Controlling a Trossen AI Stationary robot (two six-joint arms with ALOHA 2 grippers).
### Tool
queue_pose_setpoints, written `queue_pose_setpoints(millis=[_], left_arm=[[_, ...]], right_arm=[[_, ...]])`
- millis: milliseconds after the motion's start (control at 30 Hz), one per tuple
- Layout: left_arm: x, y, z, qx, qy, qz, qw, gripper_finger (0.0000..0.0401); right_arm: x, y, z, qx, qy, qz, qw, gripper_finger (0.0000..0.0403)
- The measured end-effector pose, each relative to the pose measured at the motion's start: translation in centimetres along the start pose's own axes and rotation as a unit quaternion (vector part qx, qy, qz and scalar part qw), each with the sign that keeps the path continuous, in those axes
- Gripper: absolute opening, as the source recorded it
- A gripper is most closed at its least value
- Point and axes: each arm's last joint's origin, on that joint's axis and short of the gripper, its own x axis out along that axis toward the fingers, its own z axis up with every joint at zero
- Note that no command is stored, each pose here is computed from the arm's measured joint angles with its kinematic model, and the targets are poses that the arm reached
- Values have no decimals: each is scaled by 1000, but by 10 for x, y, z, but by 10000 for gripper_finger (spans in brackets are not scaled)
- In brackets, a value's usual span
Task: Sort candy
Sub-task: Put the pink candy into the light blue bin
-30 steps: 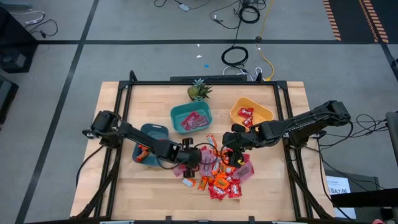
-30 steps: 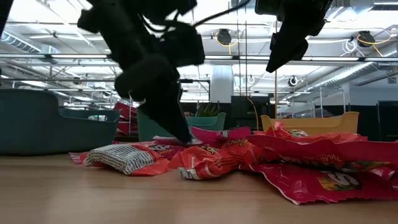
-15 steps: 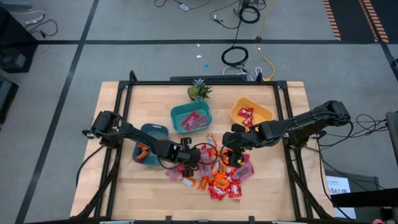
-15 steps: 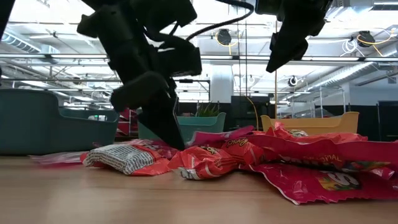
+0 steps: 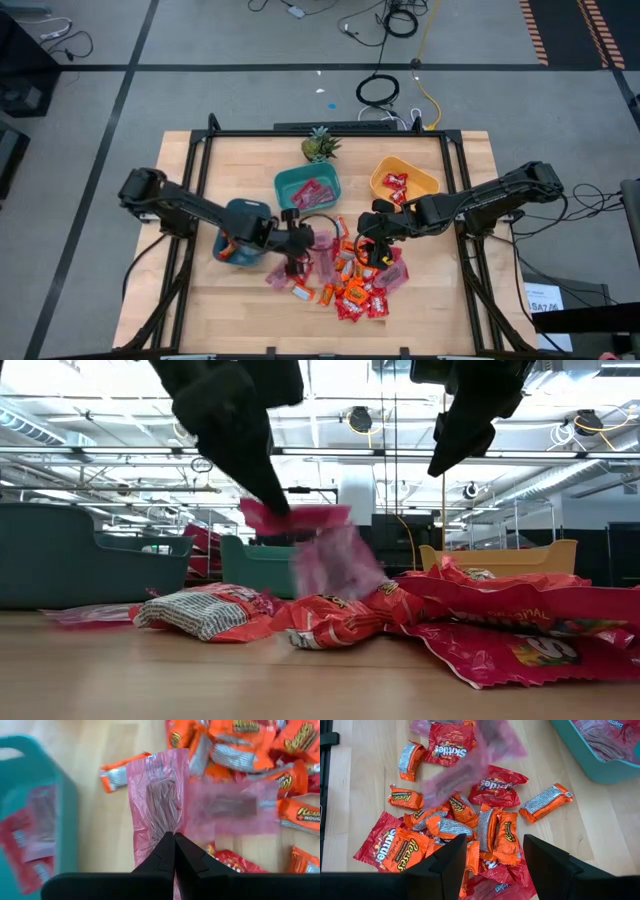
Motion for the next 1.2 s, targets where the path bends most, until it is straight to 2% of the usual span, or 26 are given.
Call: queue_pose_setpoints(millis=[200, 367, 533, 833, 1200], left_arm=[[-32, 20, 13, -32, -54, 3, 998, 3], [-46, 45, 20, -64, -77, 21, 995, 2], [-43, 81, 17, -100, -51, 60, 992, 2], [-37, 133, 13, -139, -30, 82, 986, 14], [-37, 147, 11, -156, -28, 96, 983, 23]], right_arm=[[0, 0, 0, 0, 0, 0, 1000, 187], [0, 0, 0, 1, -1, 0, 1000, 187], [0, 0, 0, 1, -1, 0, 1000, 187], [0, 0, 0, 1, -1, 0, 1000, 187], [0, 0, 0, 0, -1, 0, 1000, 187]])
